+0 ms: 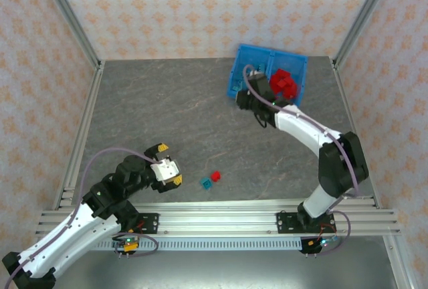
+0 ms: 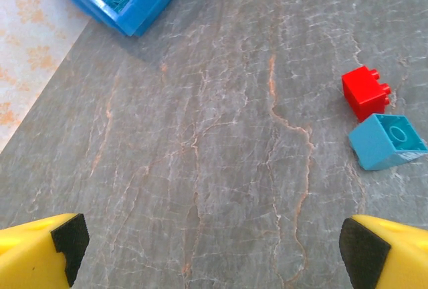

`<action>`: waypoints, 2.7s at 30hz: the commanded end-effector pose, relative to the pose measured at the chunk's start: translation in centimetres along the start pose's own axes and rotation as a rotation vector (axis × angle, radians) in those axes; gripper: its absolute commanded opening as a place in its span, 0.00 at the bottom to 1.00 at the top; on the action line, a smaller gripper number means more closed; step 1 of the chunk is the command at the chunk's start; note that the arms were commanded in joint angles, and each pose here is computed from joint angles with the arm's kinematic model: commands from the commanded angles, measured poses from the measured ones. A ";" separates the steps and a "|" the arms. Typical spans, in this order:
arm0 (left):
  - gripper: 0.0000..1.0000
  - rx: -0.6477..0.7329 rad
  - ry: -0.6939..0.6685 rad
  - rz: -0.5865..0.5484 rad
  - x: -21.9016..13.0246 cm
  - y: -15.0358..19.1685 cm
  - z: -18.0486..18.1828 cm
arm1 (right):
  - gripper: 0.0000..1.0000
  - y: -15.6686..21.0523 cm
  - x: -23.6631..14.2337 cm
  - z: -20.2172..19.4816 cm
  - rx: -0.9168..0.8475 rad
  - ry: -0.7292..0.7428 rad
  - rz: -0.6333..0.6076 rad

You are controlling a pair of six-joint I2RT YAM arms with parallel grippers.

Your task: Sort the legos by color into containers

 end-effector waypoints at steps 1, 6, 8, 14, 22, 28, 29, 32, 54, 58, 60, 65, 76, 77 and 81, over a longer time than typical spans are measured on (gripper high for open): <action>1.00 -0.038 -0.055 0.013 0.1 0.2 0.9 | 0.24 -5.6 1.9 -0.6 0.091 0.054 -0.135; 1.00 0.000 -0.047 -0.009 -0.7 -0.8 1.5 | 0.23 -9.1 7.0 -1.7 0.185 0.108 -0.131; 1.00 -0.036 -0.074 -0.050 -1.8 -2.2 2.9 | 0.23 -9.9 9.4 -1.5 0.204 0.110 -0.120; 1.00 -0.186 -0.123 -0.138 -1.0 -5.4 6.1 | 0.22 -11.8 15.8 -1.3 0.219 0.178 -0.077; 1.00 -0.161 -0.057 -0.131 2.7 -6.4 6.2 | 0.24 -12.6 20.8 -1.9 0.221 0.131 -0.140; 1.00 -0.549 -0.306 -0.017 2.4 -4.7 10.5 | 0.34 -13.6 20.6 -1.4 0.203 0.115 -0.169; 1.00 -0.621 -0.363 0.038 1.9 -3.9 11.3 | 0.41 -13.9 20.2 -1.0 0.204 0.104 -0.171; 1.00 -0.658 -0.429 0.201 0.6 -2.8 12.8 | 0.53 -15.0 18.4 0.2 0.203 0.072 -0.169; 0.94 -0.932 0.040 0.505 11.5 -6.9 3.0 | 0.67 -3.7 -4.9 0.9 0.101 -0.177 0.153; 0.91 -0.913 0.126 0.601 12.7 -7.0 -1.0 | 0.74 2.6 -9.4 0.1 0.052 -0.251 0.270; 0.87 -0.884 0.174 0.625 13.2 -7.4 -3.0 | 0.76 5.2 -11.4 -0.7 0.029 -0.259 0.321; 0.83 -0.794 0.290 0.692 14.3 -8.0 -7.0 | 0.78 8.5 -14.8 -4.2 0.068 -0.194 0.336; 0.54 -0.713 0.327 0.826 15.8 -5.4 -9.7 | 0.81 8.7 -15.6 -7.7 0.100 -0.046 0.232; 0.52 -0.709 0.323 0.835 15.7 -5.2 -9.7 | 0.81 8.5 -15.6 -7.7 0.101 -0.043 0.225; 0.41 -0.704 0.277 0.858 15.3 -4.1 -9.6 | 0.82 8.2 -15.4 -8.4 0.100 0.000 0.193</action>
Point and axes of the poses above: each hand's point on the last joint's axis, 136 mm out from that joint toward the fingers, its own x axis out along the fingers, its own z axis along the line the jaws close on, y = z × x, the point moved 3 cm from there along -x, back along the fingers, and after that the axes turned 15 degrees about x, right-handed, at the moved point
